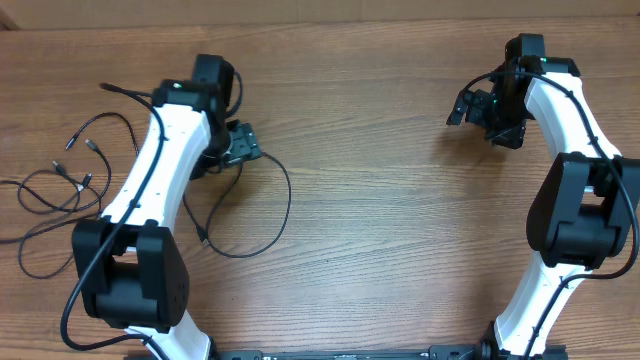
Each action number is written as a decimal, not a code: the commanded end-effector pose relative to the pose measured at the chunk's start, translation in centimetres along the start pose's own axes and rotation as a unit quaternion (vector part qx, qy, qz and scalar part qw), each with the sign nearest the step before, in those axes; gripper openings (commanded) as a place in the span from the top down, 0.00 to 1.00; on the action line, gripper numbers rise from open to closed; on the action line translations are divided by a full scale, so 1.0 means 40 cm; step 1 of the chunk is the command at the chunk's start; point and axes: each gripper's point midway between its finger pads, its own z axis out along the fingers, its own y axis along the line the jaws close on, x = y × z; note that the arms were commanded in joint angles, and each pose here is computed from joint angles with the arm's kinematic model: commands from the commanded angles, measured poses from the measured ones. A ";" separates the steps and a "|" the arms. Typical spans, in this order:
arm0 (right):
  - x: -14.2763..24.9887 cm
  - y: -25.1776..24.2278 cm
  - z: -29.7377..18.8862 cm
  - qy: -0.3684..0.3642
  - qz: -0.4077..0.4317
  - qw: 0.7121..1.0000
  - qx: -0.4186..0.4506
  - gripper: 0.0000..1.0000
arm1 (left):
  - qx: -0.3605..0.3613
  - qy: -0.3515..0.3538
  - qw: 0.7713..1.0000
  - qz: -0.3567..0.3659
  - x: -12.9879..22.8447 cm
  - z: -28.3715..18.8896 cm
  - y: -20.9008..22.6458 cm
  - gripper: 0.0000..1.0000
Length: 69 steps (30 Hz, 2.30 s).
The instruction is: Untangle cables
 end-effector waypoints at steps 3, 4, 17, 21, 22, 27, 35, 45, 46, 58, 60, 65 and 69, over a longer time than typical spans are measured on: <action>-0.014 0.011 -0.037 -0.020 -0.005 1.000 -0.003 0.00 | 0.021 -0.021 0.999 -0.036 0.011 0.045 -0.046 0.08; -0.014 0.011 -0.038 -0.021 -0.006 1.000 -0.003 0.00 | 0.023 -0.028 0.999 -0.040 0.008 0.055 -0.050 0.07; -0.014 0.011 -0.037 -0.020 -0.005 1.000 -0.003 0.00 | 0.065 -0.090 0.993 -0.044 -0.025 0.133 -0.097 0.12; -0.014 0.011 -0.037 -0.020 -0.005 1.000 -0.003 0.00 | 0.060 -0.101 0.992 -0.047 -0.020 0.159 -0.092 0.09; -0.014 0.011 -0.037 -0.020 -0.005 1.000 -0.003 0.00 | 0.050 -0.109 0.991 -0.054 -0.022 0.165 -0.080 0.07; -0.014 0.011 -0.038 -0.021 -0.006 1.000 -0.003 0.00 | 0.035 -0.128 0.989 -0.067 -0.026 0.186 -0.060 0.08; -0.014 0.011 -0.038 -0.021 -0.006 1.000 -0.003 0.00 | 0.049 -0.138 0.988 -0.059 -0.010 0.219 -0.078 0.21; -0.014 0.011 -0.038 -0.021 -0.006 1.000 -0.003 0.00 | 0.058 -0.146 0.986 -0.052 -0.020 0.270 -0.112 0.25; -0.014 0.011 -0.038 -0.021 -0.006 1.000 -0.003 0.00 | 0.056 -0.144 0.987 -0.052 -0.019 0.276 -0.111 0.25; -0.014 0.011 -0.038 -0.021 -0.006 1.000 -0.003 0.00 | 0.048 -0.113 0.992 -0.033 -0.012 0.282 -0.119 0.34; -0.014 0.011 -0.038 -0.021 -0.006 1.000 -0.003 0.00 | 0.043 -0.107 0.993 -0.032 -0.012 0.273 -0.118 0.39; -0.014 0.011 -0.038 -0.021 -0.006 1.000 -0.003 0.00 | 0.027 -0.090 0.995 -0.018 0.002 0.267 -0.106 0.41; -0.014 0.011 -0.037 -0.020 -0.005 1.000 -0.003 0.00 | 0.014 -0.070 0.997 -0.018 0.023 0.271 -0.085 0.32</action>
